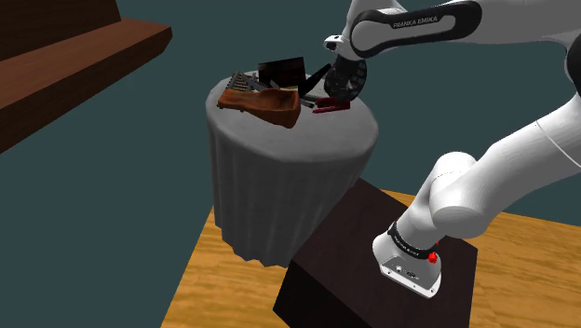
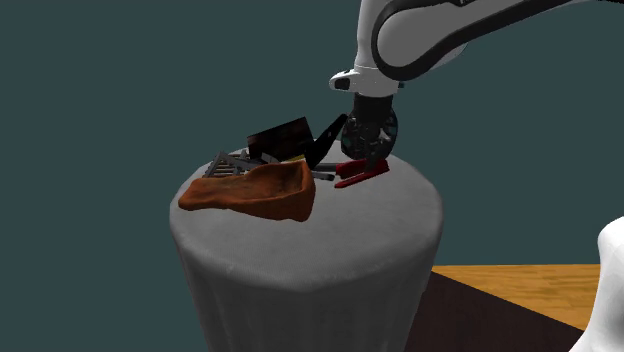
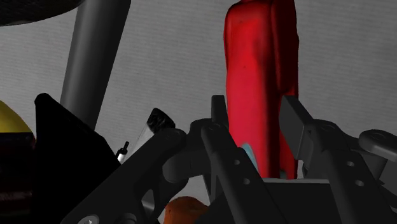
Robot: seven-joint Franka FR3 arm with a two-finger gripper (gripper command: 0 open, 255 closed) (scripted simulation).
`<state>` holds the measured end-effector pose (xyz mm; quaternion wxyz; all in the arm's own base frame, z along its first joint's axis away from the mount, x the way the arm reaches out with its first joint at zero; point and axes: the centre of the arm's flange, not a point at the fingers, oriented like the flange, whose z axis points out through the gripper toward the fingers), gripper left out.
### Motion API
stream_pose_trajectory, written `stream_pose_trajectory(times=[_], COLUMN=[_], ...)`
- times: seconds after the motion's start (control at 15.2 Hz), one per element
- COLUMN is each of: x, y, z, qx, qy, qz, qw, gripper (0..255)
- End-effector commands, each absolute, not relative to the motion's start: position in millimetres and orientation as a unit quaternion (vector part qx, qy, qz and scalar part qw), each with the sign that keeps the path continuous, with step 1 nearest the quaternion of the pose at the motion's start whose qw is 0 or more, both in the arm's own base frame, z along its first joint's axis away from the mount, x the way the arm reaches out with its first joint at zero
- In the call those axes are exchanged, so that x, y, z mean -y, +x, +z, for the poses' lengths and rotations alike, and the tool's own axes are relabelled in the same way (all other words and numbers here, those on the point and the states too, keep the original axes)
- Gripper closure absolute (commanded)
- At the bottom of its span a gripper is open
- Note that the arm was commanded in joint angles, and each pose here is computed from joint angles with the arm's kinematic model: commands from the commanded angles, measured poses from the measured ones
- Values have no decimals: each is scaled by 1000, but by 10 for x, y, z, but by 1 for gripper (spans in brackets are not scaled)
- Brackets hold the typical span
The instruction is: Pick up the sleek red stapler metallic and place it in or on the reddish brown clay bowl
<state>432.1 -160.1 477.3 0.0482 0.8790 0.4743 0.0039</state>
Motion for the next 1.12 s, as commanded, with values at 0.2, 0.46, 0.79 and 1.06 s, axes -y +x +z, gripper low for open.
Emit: stream_pose_trajectory(times=[0.2,0.46,0.79,1.06], x=[1600,1600,1600,1600], y=[4324,4324,4324,4324], z=[5041,5253,5516,5728], qx=[-474,-474,-474,-474], qy=[879,879,879,879], qz=[4,4,4,4], qw=[48,48,48,48], gripper=[255,255,255,255])
